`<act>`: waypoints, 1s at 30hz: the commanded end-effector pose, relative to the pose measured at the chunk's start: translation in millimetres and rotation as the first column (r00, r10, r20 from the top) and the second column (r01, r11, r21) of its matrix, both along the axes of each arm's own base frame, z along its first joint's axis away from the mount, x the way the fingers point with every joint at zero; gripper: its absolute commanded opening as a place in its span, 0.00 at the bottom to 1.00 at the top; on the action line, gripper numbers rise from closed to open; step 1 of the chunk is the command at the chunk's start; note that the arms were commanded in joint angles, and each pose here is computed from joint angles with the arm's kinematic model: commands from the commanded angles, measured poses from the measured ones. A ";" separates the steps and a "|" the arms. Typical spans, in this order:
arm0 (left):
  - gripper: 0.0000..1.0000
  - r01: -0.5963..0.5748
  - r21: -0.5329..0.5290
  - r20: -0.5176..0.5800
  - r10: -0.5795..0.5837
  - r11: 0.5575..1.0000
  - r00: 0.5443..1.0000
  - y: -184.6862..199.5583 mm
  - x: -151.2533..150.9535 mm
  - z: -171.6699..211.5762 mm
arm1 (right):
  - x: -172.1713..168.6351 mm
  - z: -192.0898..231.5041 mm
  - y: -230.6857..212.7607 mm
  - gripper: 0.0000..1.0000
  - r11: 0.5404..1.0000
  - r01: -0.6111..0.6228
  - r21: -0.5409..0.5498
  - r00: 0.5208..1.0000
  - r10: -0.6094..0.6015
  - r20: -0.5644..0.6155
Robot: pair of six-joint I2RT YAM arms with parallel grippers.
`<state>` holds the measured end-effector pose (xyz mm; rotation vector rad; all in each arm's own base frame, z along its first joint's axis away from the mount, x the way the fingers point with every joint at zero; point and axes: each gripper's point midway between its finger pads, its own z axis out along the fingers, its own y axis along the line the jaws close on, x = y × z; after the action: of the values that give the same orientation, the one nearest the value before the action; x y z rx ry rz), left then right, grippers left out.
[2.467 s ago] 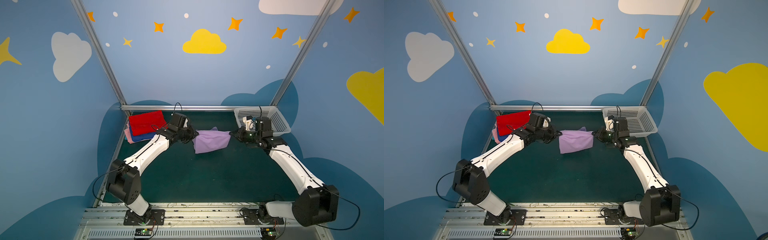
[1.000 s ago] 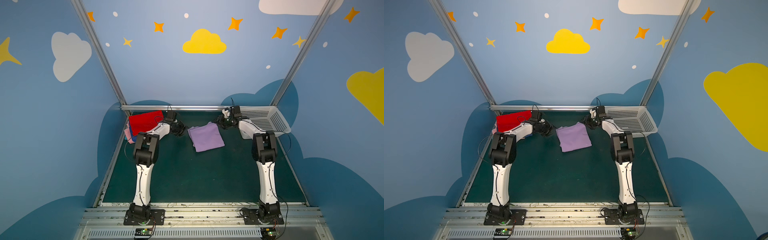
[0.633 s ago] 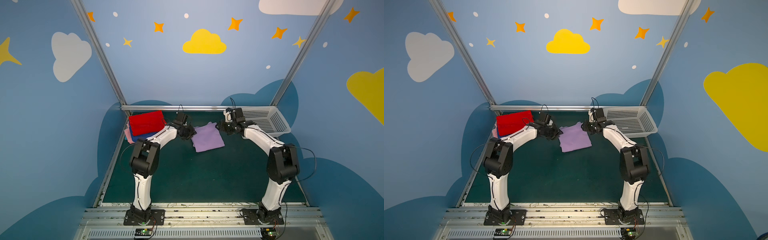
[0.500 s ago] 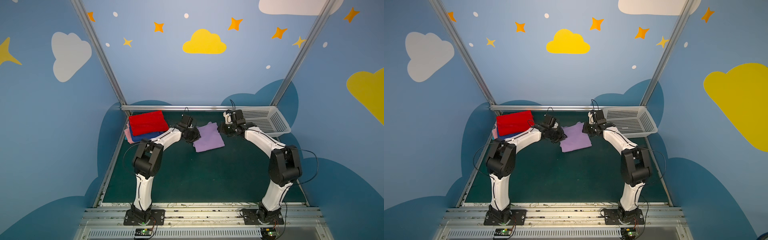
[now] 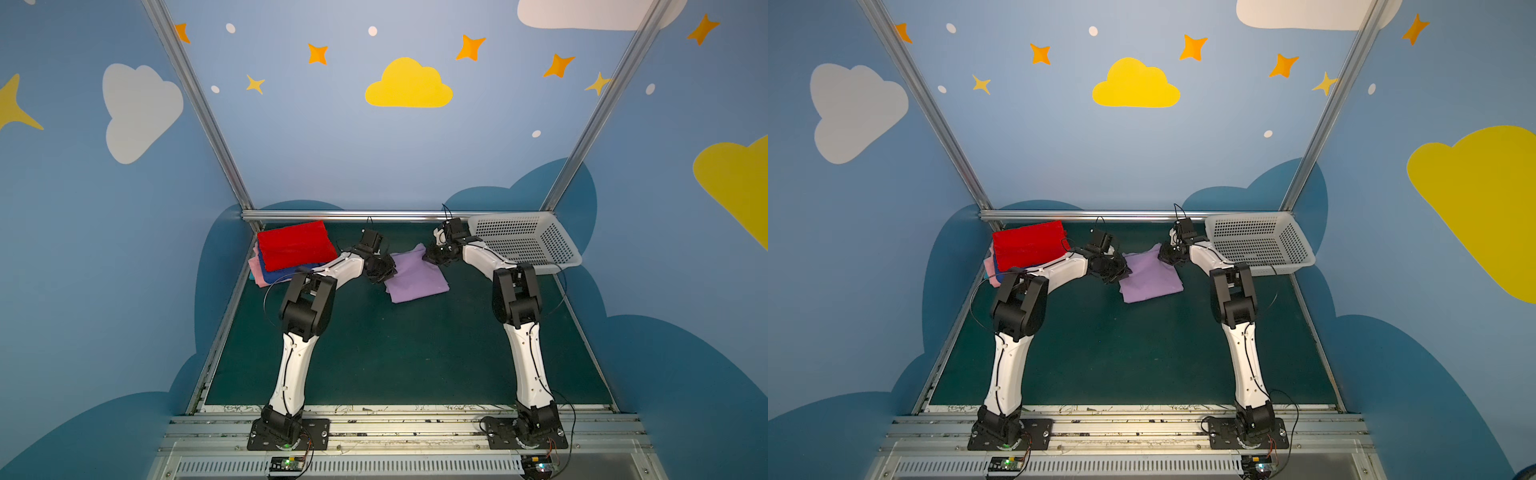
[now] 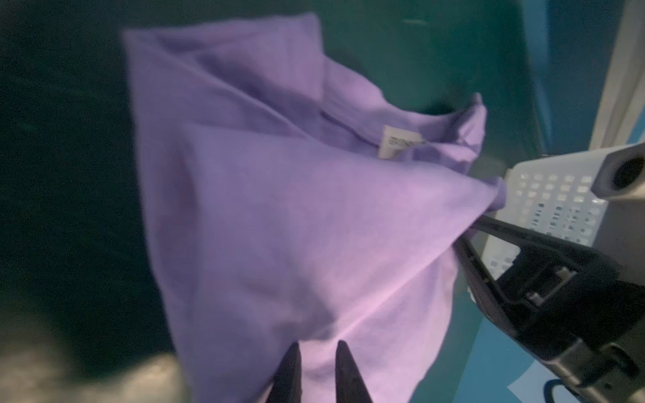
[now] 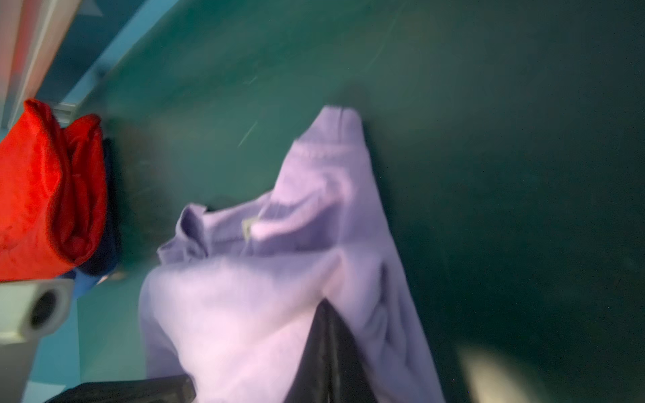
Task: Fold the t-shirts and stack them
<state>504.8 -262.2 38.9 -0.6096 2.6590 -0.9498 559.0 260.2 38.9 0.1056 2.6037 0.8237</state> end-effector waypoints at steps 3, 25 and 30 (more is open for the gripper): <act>0.19 -0.023 0.027 -0.058 0.025 0.999 0.998 17.4 -2.7 -31.3 | -5.5 -12.6 -5.0 0.02 0.999 0.045 -0.023 0.995 -0.047 -0.089; 0.14 0.134 0.071 -0.231 -0.115 0.988 0.966 2.5 -150.1 -66.7 | -187.7 -25.6 -53.2 0.00 0.990 0.031 -0.137 0.942 -0.074 -0.326; 0.14 0.158 0.083 -0.251 -0.133 0.984 0.959 7.0 -188.5 -52.1 | -238.2 -21.0 -72.9 0.00 0.986 0.009 -0.168 0.938 -0.067 -0.341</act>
<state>366.3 -280.8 24.2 -0.4413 2.7840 -1.0012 347.2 200.0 25.2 0.2658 2.9214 0.6926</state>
